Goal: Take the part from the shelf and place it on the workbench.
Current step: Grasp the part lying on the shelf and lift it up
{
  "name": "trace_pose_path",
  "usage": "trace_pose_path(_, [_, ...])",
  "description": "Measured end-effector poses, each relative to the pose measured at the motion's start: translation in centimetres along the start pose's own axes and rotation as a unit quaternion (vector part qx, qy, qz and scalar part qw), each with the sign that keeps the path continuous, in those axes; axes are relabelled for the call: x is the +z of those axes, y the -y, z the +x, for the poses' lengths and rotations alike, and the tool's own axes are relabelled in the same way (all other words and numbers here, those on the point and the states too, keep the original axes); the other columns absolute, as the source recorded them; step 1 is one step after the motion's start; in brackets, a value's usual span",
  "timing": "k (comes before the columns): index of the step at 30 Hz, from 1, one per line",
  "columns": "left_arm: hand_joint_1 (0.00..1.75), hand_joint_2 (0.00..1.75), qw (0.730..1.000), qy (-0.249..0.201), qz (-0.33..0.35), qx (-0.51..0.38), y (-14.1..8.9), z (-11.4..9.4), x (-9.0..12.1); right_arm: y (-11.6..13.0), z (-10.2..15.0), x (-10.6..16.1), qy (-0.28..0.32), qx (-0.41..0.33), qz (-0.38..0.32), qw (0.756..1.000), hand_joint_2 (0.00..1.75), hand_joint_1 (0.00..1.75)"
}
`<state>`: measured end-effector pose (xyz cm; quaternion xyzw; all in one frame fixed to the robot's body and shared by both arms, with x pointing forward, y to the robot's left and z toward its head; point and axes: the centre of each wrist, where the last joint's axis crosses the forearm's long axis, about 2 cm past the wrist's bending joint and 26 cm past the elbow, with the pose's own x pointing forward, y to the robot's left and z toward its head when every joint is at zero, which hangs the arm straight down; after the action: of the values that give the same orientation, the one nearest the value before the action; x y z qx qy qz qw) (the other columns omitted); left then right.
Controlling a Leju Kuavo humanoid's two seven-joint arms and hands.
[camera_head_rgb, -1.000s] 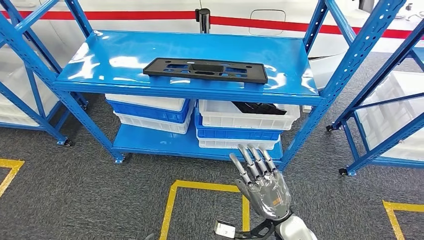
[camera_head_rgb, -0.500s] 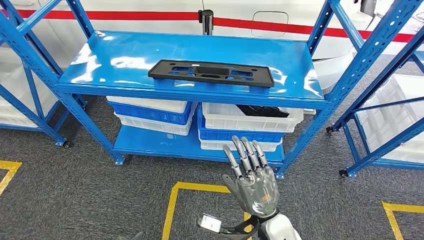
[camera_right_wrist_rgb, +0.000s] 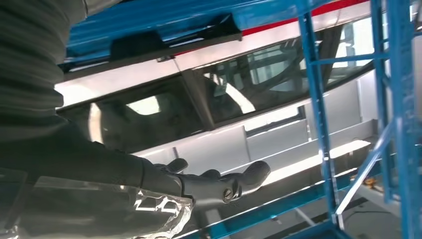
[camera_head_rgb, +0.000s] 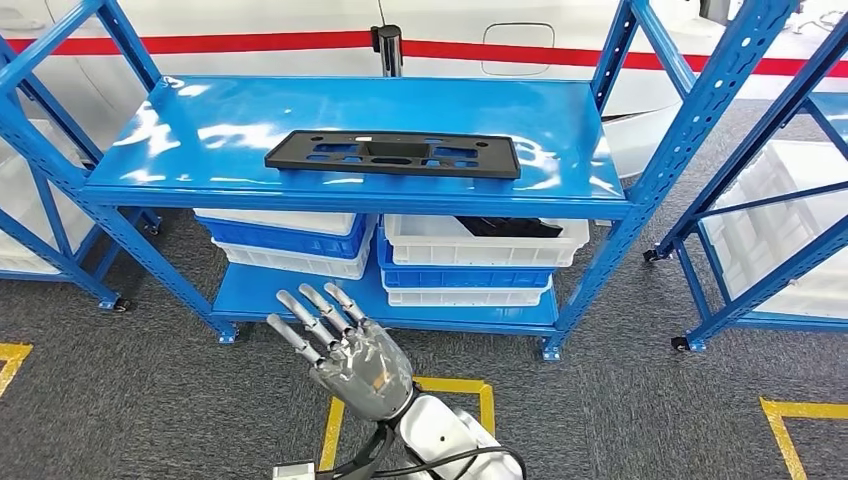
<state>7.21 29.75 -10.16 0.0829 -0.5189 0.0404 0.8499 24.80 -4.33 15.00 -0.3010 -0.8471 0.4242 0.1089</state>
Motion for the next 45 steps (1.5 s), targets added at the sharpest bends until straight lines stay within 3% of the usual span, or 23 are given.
trace_pose_path(20, [0.0,0.0,0.996,-0.011,0.087,0.018,0.6,-0.4,1.1,-1.5,1.6,-0.6,0.074,-0.023,0.029,0.997,1.75,0.0])
trace_pose_path(45, [0.0,0.0,0.994,-0.015,0.102,0.028,1.3,-0.4,1.3,-1.7,2.5,-1.8,0.092,-0.04,0.029,0.995,1.75,0.0])
